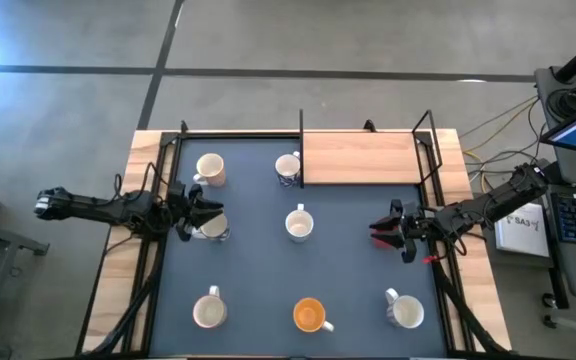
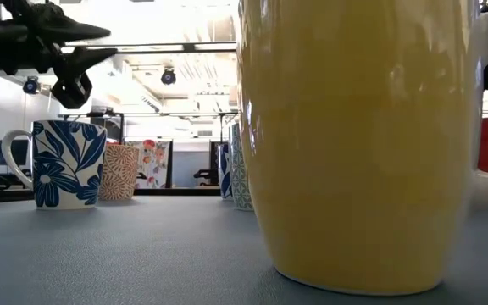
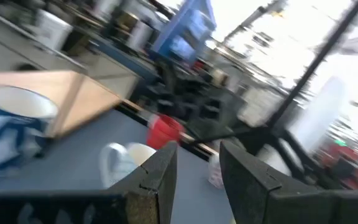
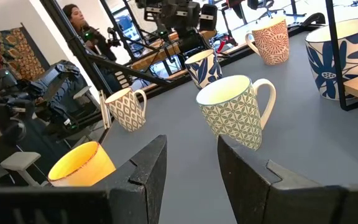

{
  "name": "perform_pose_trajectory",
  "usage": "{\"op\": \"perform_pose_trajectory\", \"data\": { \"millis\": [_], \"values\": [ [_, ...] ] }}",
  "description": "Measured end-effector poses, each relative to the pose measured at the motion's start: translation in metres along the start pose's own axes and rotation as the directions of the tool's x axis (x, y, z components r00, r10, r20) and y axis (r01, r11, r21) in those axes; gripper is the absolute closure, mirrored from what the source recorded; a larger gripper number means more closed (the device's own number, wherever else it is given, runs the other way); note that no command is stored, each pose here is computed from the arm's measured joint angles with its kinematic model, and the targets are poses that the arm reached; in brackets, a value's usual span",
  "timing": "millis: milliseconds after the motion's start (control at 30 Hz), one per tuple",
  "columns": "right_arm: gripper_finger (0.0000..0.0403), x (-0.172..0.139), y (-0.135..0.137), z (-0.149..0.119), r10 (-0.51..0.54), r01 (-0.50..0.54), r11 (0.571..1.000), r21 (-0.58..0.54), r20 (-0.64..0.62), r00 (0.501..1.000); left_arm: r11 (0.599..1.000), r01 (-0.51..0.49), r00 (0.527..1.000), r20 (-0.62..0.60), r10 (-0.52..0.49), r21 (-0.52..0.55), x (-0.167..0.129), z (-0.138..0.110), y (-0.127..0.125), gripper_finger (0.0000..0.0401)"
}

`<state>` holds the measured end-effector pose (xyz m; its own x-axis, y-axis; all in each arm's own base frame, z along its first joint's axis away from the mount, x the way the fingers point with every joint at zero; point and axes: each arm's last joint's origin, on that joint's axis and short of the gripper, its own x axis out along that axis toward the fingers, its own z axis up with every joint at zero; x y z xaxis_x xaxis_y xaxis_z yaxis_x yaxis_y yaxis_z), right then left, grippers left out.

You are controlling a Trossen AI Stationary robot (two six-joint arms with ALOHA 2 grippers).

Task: Place coffee mugs
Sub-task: Put the orange mug on the shelf

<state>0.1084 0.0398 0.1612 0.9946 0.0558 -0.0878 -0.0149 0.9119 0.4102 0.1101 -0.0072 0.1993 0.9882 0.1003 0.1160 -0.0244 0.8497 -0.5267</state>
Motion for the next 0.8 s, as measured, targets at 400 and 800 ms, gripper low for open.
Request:
{"op": "perform_pose_trajectory", "data": {
  "millis": [400, 800],
  "values": [
    [0.0271, 0.000, 0.000, 0.000, 0.000, 0.000, 1.000, 0.000, 0.000, 1.000, 0.950, -0.309, 0.931, 0.194, 0.310, -0.035, -0.002, 0.006, 0.009, 0.0298],
    [0.0271, 0.000, 0.000, 0.000, 0.000, 0.000, 1.000, 0.000, 0.000, 1.000, 0.968, -0.251, 0.941, 0.227, 0.249, -0.024, 0.000, 0.011, 0.004, 0.0298]
  ]
}}
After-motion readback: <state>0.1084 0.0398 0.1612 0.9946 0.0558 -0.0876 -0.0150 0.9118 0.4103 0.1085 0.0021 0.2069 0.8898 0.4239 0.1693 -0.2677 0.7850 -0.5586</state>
